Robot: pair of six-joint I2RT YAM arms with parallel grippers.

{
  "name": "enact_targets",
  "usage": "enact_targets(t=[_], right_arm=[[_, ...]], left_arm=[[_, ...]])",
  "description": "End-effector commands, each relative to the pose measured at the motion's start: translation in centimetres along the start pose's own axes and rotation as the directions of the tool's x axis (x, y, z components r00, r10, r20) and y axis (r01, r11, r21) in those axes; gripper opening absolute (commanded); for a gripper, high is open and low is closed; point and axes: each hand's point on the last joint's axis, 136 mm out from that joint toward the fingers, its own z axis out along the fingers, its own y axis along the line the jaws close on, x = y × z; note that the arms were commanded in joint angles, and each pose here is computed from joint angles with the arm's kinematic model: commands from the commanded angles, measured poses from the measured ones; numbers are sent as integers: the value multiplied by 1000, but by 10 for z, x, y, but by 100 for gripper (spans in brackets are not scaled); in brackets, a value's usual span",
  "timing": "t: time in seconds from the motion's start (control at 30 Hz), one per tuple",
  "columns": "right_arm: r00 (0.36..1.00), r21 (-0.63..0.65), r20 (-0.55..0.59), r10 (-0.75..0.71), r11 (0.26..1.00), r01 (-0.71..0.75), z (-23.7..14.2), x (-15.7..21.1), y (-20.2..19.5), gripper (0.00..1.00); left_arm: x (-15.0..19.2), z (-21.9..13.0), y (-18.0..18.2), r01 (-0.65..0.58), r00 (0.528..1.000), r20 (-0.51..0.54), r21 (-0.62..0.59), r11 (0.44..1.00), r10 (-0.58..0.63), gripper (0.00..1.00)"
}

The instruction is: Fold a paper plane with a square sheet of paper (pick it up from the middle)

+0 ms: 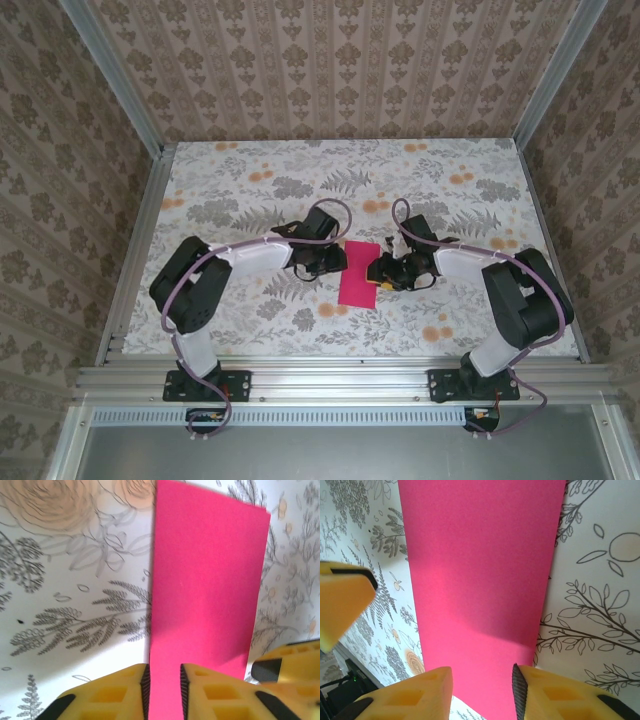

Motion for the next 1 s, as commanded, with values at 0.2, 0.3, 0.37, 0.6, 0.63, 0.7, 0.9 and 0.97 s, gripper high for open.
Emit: enact_targets(t=[0.2,0.3,0.37,0.6,0.63,0.7,0.9,0.97], right_arm=[[999,21,9,37,999,-37,2,-2,-7,30],[999,92,38,31,995,-35,-3,-3,-19,39],[998,118,50,29,992,-35,-5,-5,-23,41],[999,109,38,36,993,-40,-1,-5,-24,42],[999,102,33,38,994,-41,0,-4,-23,42],[999,92,25,45,995,-47,3,-3,-23,42],[998,60,12,55,997,-55,6,-2,-19,42],[999,45,8,54,998,-54,7,-1,-17,41]], left_arm=[[12,-9,-17,-155,988,-5,-7,988,155,24],[10,-7,-21,-168,986,-3,15,986,168,24],[8,-3,-25,-167,986,-7,27,986,168,23],[12,18,-5,-85,995,-63,-29,996,83,15],[14,19,-2,-80,995,-67,-33,996,77,15],[19,23,4,-68,995,-79,-49,996,64,13],[28,27,15,-53,994,-97,-63,997,47,10],[30,28,16,-52,994,-101,-65,996,46,10]])
